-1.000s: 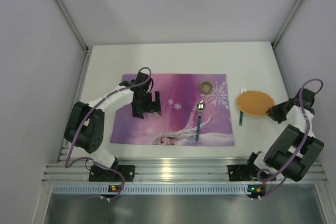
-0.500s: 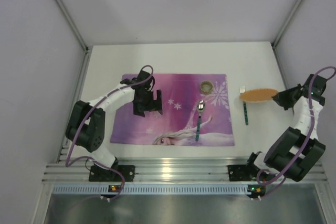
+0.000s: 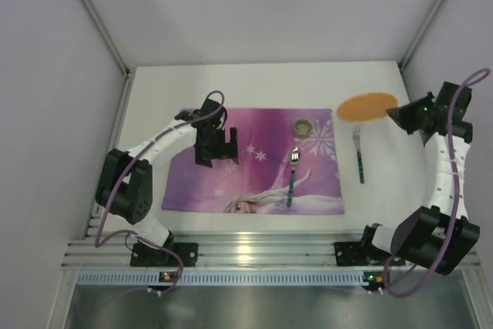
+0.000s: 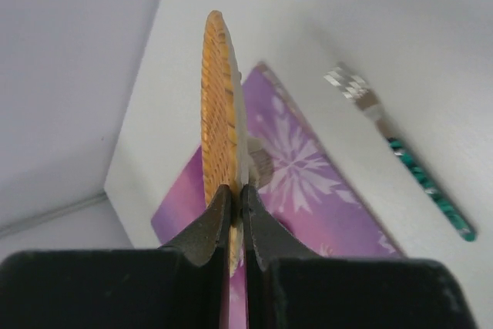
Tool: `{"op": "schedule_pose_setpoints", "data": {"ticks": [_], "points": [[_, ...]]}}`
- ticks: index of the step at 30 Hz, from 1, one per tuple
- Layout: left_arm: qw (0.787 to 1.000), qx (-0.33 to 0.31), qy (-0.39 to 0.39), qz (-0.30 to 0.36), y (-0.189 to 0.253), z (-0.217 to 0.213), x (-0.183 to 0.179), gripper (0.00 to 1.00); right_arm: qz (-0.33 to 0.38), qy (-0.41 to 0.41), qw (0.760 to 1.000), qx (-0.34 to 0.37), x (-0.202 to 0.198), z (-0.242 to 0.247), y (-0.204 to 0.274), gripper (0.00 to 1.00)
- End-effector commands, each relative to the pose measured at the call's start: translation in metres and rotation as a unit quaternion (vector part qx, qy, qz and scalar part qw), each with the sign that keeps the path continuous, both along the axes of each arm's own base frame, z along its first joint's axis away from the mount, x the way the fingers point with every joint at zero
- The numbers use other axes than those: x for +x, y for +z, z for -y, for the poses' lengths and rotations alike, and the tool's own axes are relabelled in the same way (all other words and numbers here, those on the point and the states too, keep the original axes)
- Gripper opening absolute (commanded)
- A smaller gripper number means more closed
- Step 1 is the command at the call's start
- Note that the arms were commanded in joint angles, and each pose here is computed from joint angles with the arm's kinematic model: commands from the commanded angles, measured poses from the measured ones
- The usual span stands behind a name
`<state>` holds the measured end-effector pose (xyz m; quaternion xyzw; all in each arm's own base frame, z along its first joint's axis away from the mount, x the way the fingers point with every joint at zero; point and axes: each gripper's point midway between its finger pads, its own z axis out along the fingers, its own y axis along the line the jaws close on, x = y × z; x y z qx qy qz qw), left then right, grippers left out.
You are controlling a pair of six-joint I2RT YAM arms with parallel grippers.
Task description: Set the dinner table for one person
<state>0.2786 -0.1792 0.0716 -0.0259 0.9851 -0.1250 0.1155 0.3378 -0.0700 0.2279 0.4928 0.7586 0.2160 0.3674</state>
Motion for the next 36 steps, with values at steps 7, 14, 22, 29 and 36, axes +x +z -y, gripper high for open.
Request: {"op": "schedule_pose_setpoints", "data": {"ticks": [7, 14, 22, 29, 36], "points": [[0.994, 0.002, 0.042, 0.096, 0.075, -0.021, 0.026, 0.99, 0.180, 0.287, 0.941, -0.010, 0.023, -0.182, 0.097, 0.00], [0.974, 0.073, 0.171, 0.131, 0.096, -0.098, 0.024, 0.98, 0.119, 0.447, 0.886, 0.018, 0.015, -0.308, 0.045, 0.00], [0.962, 0.069, 0.231, 0.130, 0.094, -0.133, 0.008, 0.99, 0.047, 0.539, 0.840, 0.043, 0.003, -0.399, -0.022, 0.00], [0.956, 0.065, 0.248, 0.144, 0.100, -0.140, -0.007, 0.99, -0.014, 0.549, 0.835, 0.025, -0.006, -0.397, -0.082, 0.00], [0.954, 0.061, 0.256, 0.143, 0.098, -0.141, -0.014, 0.98, -0.091, 0.555, 0.827, 0.005, -0.030, -0.378, -0.143, 0.00]]}}
